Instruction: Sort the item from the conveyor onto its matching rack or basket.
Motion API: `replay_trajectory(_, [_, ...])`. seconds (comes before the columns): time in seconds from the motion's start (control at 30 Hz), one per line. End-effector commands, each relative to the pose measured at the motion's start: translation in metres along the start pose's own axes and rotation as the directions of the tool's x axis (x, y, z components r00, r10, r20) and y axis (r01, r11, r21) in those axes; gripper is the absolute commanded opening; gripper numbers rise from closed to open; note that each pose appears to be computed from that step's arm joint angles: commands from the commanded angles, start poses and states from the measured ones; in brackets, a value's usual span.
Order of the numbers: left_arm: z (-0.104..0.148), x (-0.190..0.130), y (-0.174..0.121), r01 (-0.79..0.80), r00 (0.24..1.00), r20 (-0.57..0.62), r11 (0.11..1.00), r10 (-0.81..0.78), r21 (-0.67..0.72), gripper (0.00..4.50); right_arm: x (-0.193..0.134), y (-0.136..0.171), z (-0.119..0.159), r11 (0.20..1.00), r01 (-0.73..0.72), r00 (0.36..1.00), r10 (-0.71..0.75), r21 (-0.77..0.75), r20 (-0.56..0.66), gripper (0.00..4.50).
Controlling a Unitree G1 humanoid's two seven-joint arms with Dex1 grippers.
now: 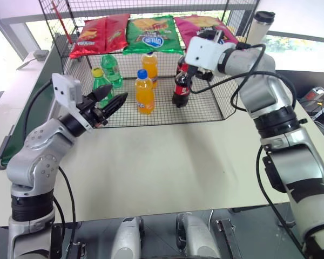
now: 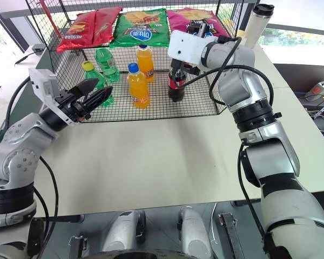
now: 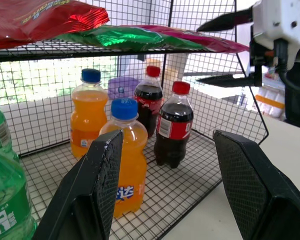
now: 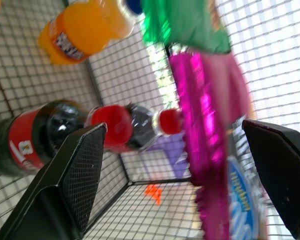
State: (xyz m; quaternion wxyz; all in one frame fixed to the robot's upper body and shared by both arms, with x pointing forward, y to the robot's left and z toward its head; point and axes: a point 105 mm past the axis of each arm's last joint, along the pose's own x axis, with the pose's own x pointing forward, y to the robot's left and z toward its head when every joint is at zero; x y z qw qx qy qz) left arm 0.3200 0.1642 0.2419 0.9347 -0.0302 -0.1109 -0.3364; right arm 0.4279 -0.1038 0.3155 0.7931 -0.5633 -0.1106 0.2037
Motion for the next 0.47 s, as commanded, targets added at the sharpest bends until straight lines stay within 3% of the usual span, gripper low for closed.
replay_trajectory(0.03, [0.011,-0.007,0.004,-0.016,1.0,0.016,0.999,0.016,0.04,2.97,-0.023,-0.028,0.016,0.993,0.107,0.987,-0.111,0.04,0.113,4.47])
replay_trajectory(0.17, [-0.003,-0.019,0.002,0.014,0.993,-0.119,0.995,-0.002,0.097,2.97,-0.059,-0.04,0.016,0.955,0.122,0.957,-0.185,0.271,0.225,4.47])
replay_trajectory(0.33, [-0.008,-0.032,0.004,0.004,0.985,-0.174,0.994,0.016,0.111,2.97,-0.098,-0.044,0.002,0.851,0.089,0.928,-0.259,0.517,0.268,4.47])
replay_trajectory(0.4, [-0.009,-0.037,0.002,-0.008,0.983,-0.181,0.996,0.025,0.092,2.97,-0.112,-0.033,-0.003,0.811,0.027,0.931,-0.233,0.585,0.28,4.47])
replay_trajectory(0.47, [-0.012,-0.043,-0.003,-0.014,0.979,-0.201,0.997,0.029,0.079,2.97,-0.123,-0.008,-0.005,0.721,-0.107,0.932,-0.166,0.685,0.321,4.47])
